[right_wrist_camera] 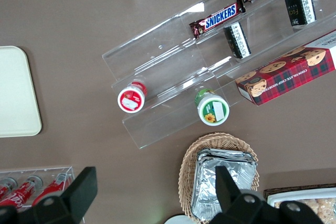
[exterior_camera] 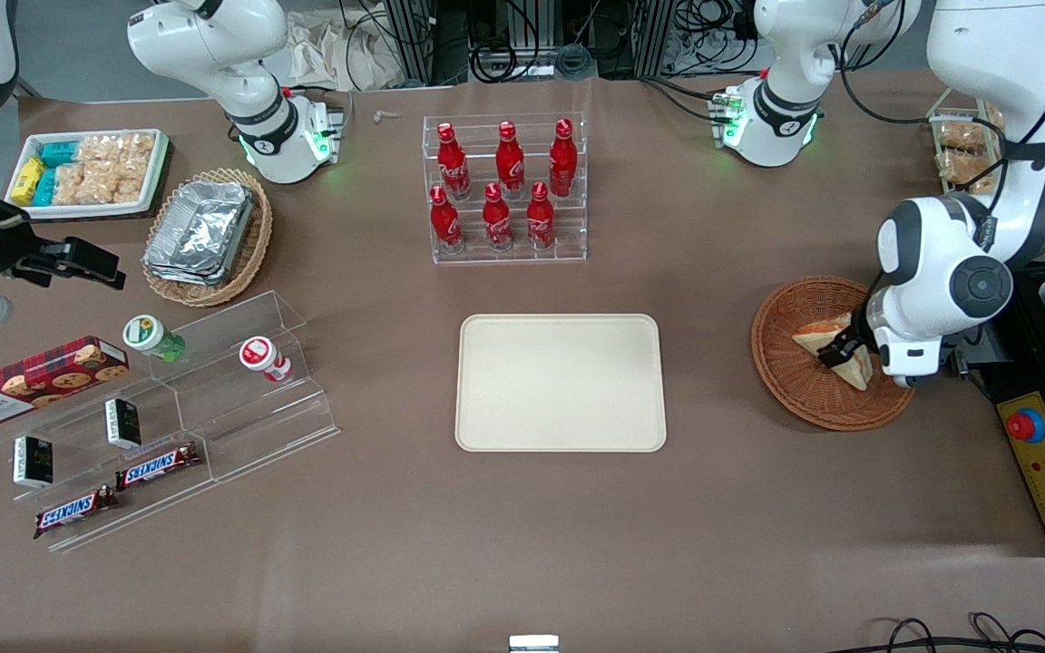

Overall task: Place sandwich from basket to tray
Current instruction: 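Close the left gripper on the sandwich and lift it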

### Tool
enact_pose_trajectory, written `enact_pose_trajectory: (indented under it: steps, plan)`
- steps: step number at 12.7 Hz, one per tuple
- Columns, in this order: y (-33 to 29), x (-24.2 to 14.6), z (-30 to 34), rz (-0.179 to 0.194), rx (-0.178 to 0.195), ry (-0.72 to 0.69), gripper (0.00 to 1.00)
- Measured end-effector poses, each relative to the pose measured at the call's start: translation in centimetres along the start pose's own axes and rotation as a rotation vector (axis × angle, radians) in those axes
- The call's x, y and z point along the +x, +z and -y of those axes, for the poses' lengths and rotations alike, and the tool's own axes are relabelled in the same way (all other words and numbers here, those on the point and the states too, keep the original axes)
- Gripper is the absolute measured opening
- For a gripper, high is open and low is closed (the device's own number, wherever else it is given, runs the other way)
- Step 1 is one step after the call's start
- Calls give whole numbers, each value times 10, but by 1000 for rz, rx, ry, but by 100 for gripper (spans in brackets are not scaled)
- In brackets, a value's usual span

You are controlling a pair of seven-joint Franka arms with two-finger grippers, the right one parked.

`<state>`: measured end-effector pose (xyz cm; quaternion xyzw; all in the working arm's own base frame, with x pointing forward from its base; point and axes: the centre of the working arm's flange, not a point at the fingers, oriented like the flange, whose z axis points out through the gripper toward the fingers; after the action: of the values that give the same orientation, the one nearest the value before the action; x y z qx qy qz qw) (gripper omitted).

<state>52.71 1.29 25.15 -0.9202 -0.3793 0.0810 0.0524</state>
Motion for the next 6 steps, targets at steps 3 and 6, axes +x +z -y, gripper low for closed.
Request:
enact_pose_trajectory:
  steps: [3, 6]
  plan:
    - [5, 2, 0, 2, 2, -3, 88]
    - [6, 2, 1, 3, 4, -4, 51]
